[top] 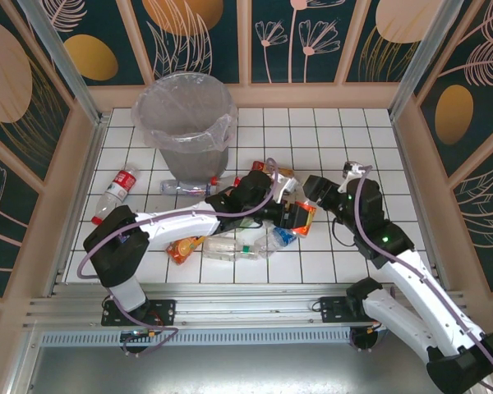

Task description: Put the plastic bottles in the bin

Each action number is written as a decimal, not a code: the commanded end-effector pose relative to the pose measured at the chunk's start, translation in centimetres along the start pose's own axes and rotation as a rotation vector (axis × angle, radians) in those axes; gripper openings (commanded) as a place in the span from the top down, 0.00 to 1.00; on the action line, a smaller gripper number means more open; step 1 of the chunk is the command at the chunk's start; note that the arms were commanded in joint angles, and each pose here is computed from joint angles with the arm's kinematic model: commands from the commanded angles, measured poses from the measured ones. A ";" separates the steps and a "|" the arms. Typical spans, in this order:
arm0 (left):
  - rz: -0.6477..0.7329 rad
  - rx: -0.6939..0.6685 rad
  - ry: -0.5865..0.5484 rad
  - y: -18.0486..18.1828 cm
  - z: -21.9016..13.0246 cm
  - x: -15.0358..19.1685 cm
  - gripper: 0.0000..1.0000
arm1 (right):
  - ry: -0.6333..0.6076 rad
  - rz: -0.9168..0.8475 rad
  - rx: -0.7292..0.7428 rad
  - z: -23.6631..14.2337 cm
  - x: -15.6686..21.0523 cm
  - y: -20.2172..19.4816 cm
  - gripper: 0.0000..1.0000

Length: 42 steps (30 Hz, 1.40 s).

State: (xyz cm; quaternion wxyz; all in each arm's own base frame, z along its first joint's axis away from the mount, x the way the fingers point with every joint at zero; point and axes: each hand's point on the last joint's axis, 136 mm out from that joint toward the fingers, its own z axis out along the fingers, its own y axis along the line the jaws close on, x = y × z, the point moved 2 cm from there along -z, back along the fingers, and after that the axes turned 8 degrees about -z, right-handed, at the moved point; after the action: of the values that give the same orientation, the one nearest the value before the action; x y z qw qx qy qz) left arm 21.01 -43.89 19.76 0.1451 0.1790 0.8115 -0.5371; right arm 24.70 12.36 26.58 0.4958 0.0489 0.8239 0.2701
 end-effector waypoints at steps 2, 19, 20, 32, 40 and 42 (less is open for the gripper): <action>0.030 -0.010 -0.087 -2.6 -2.3 -2.8 0.46 | -0.085 -0.068 -0.073 -2.7 -2.5 1.7 0.26; 0.192 -0.208 -0.326 -6.0 -12.8 -13.9 0.44 | -0.053 -0.182 -0.234 -4.9 -1.9 4.2 0.21; 0.201 -0.216 -0.347 -6.2 -13.6 -14.9 0.44 | -0.048 -0.182 -0.251 -4.7 -1.8 4.4 0.21; 0.225 -0.369 -0.533 -4.0 -23.0 -23.9 0.44 | -0.004 -0.168 -0.319 -3.1 -0.5 5.1 0.19; 0.166 -0.513 -0.584 2.0 -27.4 -27.3 0.43 | 0.020 -0.153 -0.310 -1.9 0.1 4.8 0.19; 0.143 -0.534 -0.589 3.6 -28.3 -27.7 0.43 | 0.029 -0.150 -0.309 -1.6 0.2 4.8 0.19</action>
State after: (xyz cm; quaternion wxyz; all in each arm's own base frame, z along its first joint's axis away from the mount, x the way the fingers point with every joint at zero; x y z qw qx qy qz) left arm 44.96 -21.75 40.52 0.4535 0.0330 0.8201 -0.3474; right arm 22.07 15.51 28.77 0.4937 -0.0904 0.7934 0.3443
